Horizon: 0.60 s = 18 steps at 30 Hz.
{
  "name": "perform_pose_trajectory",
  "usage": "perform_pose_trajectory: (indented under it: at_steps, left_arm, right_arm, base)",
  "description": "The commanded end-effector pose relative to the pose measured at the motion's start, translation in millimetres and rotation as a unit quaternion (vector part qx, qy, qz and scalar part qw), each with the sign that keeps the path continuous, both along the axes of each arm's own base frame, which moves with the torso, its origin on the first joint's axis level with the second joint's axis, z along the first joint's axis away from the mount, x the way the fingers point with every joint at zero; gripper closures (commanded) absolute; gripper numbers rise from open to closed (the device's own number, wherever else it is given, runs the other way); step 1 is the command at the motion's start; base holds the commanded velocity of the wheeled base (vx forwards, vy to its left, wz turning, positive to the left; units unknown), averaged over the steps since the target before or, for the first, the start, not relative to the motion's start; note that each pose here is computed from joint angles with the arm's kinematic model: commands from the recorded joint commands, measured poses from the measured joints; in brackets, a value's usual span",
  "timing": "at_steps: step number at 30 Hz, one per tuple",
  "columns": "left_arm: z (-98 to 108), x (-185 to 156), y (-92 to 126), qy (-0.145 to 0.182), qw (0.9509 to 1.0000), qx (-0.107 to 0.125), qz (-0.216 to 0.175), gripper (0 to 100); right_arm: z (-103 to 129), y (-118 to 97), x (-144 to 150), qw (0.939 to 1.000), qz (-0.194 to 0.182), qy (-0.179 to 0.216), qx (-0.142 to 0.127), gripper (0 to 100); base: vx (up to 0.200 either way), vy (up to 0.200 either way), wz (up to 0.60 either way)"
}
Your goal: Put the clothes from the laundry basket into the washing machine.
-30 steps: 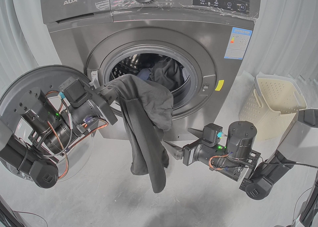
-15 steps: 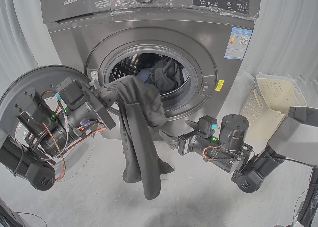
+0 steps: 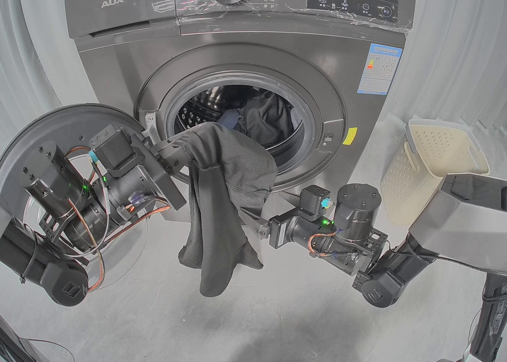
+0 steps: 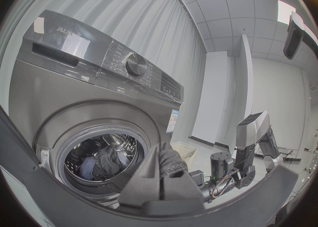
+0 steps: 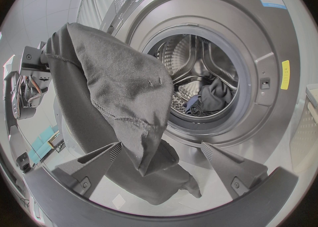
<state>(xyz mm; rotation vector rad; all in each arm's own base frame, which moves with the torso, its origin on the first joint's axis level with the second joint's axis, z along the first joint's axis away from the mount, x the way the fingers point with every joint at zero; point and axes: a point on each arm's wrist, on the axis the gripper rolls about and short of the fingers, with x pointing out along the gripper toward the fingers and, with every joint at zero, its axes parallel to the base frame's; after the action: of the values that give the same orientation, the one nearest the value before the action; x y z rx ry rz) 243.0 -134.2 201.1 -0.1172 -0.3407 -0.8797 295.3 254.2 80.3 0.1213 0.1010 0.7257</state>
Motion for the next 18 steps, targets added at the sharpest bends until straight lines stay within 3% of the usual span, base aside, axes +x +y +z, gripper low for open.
perform_pose_trajectory:
  at_steps: [1, 5, 6, 14, 18]
  left_arm:
    - [1.9, -0.9, 0.7, -0.004, 1.0, -0.002, 0.0, 100]
    - [7.3, -5.2, 2.3, -0.011, 0.9999, -0.008, -0.003, 100]
    - [7.7, -5.4, 2.5, -0.011, 0.9999, -0.008, -0.002, 100]
    - [3.3, -2.9, 2.7, -0.004, 1.0, -0.005, 0.0, 100]
    - [-9.7, 5.2, 4.9, 0.019, 0.9997, 0.005, 0.013, 100]
  right_arm:
    - [-15.2, 10.7, 10.1, 1.0, 0.004, 0.003, -0.004, 0]
    - [-20.2, 17.5, 23.8, 1.0, -0.001, -0.008, 0.005, 0]
    - [-18.8, 20.9, 27.8, 0.9998, -0.001, -0.015, 0.011, 100]
    - [-4.8, 27.1, 20.0, 0.9992, 0.011, -0.028, 0.025, 100]
    - [7.7, 23.2, 14.7, 0.9985, 0.011, -0.038, 0.038, 100]
  base:
    - [0.0, 0.0, 0.0]
    - [0.0, 0.0, 0.0]
    - [0.0, 0.0, 0.0]
    - [0.0, 0.0, 0.0]
    - [0.0, 0.0, 0.0]
